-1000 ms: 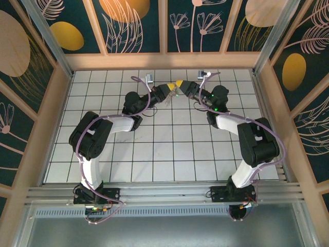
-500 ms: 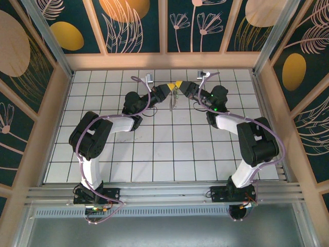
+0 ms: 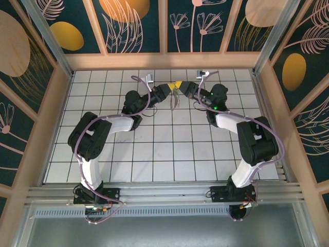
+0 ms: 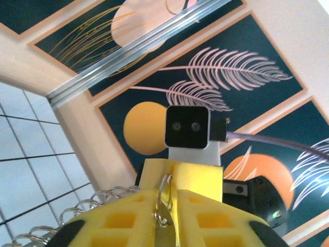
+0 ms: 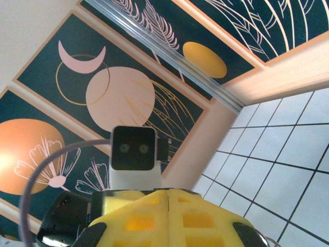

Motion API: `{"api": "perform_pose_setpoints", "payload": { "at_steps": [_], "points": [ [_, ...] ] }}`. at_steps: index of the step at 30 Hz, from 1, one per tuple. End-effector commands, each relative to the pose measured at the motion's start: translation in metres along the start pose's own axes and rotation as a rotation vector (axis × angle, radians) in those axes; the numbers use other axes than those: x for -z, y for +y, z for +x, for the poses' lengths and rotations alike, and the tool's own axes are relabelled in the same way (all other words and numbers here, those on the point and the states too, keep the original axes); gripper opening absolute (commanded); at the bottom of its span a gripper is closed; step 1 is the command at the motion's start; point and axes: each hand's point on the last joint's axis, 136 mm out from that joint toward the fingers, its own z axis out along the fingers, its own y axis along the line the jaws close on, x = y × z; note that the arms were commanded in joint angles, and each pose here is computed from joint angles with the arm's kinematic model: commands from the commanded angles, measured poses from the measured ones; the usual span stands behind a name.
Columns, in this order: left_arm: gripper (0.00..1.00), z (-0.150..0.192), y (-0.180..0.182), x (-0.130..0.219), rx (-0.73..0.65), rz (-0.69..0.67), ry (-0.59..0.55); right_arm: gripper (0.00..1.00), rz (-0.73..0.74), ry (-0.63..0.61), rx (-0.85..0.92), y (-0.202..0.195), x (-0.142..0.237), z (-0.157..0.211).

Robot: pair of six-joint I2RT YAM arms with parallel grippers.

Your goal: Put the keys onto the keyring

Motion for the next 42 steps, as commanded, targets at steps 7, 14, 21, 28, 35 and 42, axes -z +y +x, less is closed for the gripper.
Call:
{"api": "perform_pose_setpoints", "payload": {
  "at_steps": [7, 14, 21, 28, 35, 42],
  "points": [
    [0.54, -0.038, -0.018, 0.007, -0.232, -0.095, 0.018, 0.00, -0.049, 0.120, 0.108, 0.001, 0.009, -0.018],
    [0.57, -0.035, -0.006, -0.002, -0.266, -0.076, 0.193, 0.00, -0.073, 0.200, 0.118, 0.000, 0.009, -0.021],
    [0.55, -0.027, -0.004, -0.014, -0.286, -0.042, 0.312, 0.00, -0.077, 0.219, 0.112, 0.002, 0.005, -0.024],
    [0.48, -0.024, 0.000, -0.017, -0.277, -0.032, 0.339, 0.00, -0.088, 0.214, 0.101, 0.004, 0.004, -0.024],
    [0.46, -0.021, 0.002, -0.018, -0.252, -0.011, 0.342, 0.00, -0.096, 0.213, 0.097, 0.006, -0.002, -0.024],
    [0.44, -0.018, 0.001, -0.020, -0.239, 0.010, 0.345, 0.00, -0.105, 0.226, 0.091, 0.005, -0.009, -0.019]
  ]
}}
